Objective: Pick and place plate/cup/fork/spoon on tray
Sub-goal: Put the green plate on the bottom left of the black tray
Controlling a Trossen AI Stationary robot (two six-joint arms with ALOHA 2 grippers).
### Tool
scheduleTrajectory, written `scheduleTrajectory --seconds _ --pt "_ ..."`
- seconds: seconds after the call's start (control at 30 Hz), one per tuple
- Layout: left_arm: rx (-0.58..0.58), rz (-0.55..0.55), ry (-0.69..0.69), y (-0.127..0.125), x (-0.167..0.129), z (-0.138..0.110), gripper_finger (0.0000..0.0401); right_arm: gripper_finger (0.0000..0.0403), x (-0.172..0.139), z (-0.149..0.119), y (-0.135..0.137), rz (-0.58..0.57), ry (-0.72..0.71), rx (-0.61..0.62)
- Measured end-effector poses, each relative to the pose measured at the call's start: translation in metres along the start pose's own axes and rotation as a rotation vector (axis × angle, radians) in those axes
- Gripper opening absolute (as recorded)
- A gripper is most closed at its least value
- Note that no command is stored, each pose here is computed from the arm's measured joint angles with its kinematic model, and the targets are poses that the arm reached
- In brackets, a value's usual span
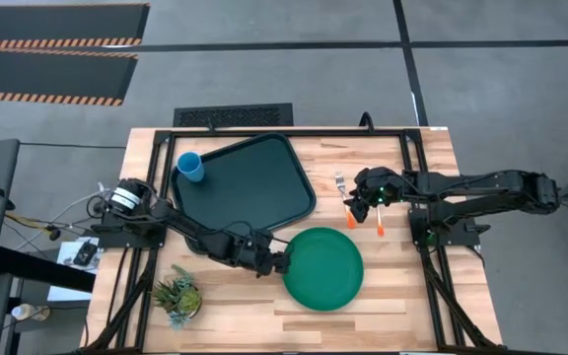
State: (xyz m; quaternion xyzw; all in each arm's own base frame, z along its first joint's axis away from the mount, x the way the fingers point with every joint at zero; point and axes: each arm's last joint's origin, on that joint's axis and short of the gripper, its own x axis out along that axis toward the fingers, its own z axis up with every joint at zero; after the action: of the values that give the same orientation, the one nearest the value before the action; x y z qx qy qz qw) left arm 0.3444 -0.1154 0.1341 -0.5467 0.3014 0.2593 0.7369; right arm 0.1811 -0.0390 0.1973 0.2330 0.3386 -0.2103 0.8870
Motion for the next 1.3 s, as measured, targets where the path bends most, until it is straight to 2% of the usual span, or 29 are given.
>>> scheduleTrajectory --seconds 0.17,0.4,0.5,0.83,1.1,1.2,1.3 --pt "0.034 -0.019 0.010 -0.011 0.003 0.004 0.0170 0.0216 0.000 0.000 0.000 -0.001 -0.003 -0.001" --pt "0.030 0.027 0.023 -0.005 0.005 0.001 0.0048 0.0216 0.000 0.002 0.001 0.008 -0.021 -0.001" --pt "0.036 0.052 0.046 -0.001 0.007 0.000 0.0010 0.0216 0.000 0.003 0.002 0.014 -0.034 0.000" --pt "0.039 0.038 0.052 -0.002 0.009 0.001 0.0004 0.0216 0.000 0.004 0.002 0.018 -0.042 -0.004" --pt "0.075 -0.013 0.066 -0.026 0.003 0.003 0.0001 0.0216 0.000 0.004 0.002 0.017 -0.042 -0.016" --pt "0.083 -0.008 0.086 -0.032 0.000 0.003 0.0001 0.0216 0.000 0.004 0.002 0.017 -0.042 -0.017" --pt "0.064 0.041 0.091 -0.031 -0.009 0.005 0.0001 0.0216 0.000 0.004 0.002 0.017 -0.041 -0.021"
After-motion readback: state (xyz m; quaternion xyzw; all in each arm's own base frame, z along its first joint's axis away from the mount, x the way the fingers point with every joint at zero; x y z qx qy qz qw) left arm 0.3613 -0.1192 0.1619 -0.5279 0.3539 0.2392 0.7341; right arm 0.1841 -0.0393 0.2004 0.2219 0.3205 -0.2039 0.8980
